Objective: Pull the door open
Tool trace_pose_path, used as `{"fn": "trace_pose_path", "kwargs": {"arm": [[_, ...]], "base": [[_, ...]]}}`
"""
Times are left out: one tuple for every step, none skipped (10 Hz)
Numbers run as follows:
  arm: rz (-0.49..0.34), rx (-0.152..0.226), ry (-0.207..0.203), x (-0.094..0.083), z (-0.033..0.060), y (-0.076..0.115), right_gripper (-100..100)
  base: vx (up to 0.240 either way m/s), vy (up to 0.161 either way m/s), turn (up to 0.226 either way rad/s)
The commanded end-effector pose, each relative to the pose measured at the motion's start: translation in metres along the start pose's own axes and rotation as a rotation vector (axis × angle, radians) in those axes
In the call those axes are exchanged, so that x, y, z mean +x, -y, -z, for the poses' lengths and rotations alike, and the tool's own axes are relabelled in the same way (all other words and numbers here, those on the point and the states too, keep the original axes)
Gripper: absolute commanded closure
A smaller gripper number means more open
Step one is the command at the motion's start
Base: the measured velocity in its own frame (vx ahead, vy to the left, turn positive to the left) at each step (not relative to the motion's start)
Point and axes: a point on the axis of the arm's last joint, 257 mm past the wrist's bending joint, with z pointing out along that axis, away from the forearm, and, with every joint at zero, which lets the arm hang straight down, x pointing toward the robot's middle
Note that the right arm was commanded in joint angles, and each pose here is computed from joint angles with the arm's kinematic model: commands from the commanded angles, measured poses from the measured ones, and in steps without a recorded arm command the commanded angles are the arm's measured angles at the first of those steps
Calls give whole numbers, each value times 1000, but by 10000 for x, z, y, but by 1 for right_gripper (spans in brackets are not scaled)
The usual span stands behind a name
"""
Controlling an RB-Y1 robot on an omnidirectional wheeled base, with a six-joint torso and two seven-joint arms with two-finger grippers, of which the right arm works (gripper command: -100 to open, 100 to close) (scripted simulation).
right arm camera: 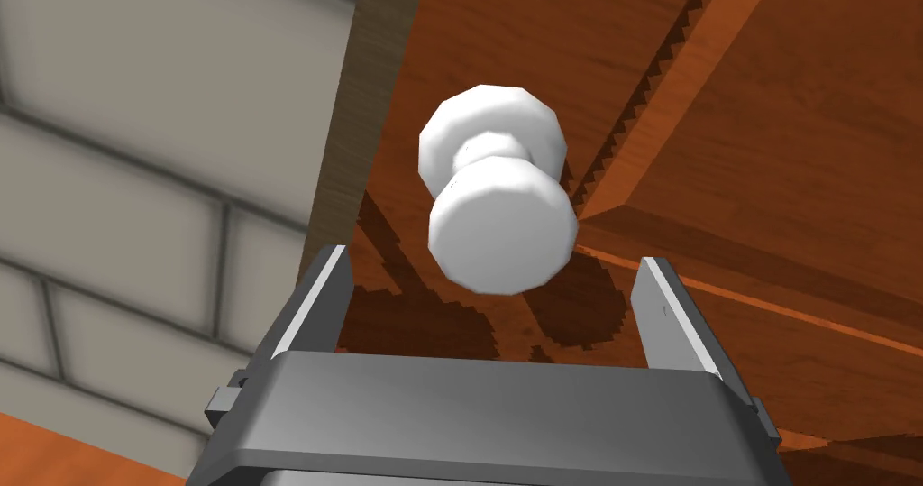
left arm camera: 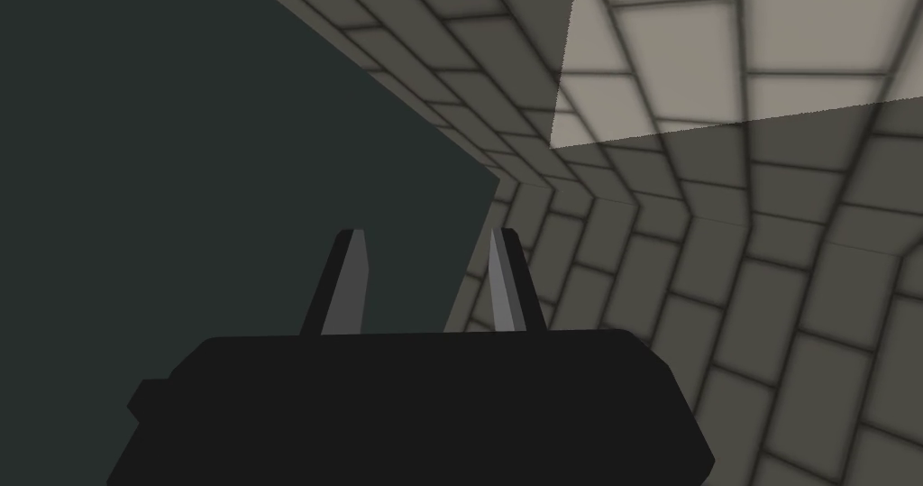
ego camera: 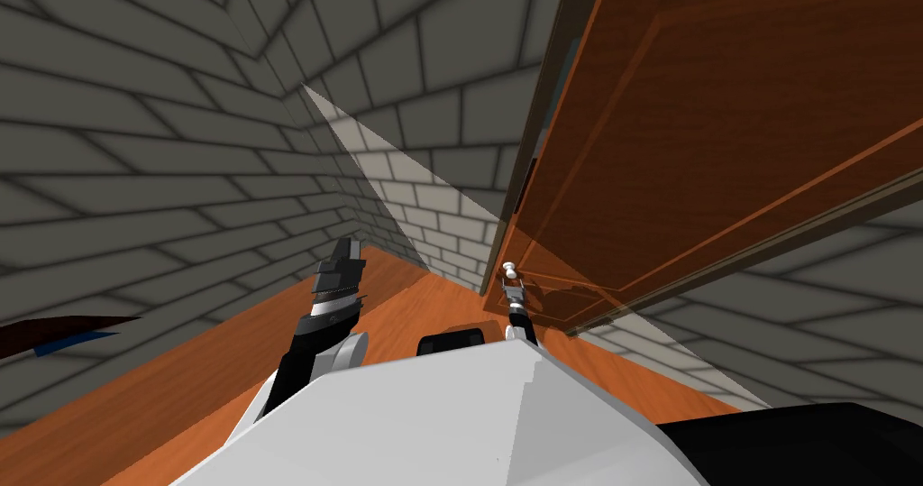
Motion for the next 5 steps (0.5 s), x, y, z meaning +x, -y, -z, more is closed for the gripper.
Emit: {"fn": "trace_pose_path", "kwargs": {"arm": [[-65,-4,6,2,4,24,-100],[-112,-8,11,4,8,45,-100],[-156,-12,15,5,11,64,-100],[-199,-15,20,7,15,83,-100],[-239,-18,23,8,18,99,-100]], "base": [[-56,-15,32],[-81,-20,66],[-84,-23,51],[-93,-13,56],[-90,-12,45]]}}
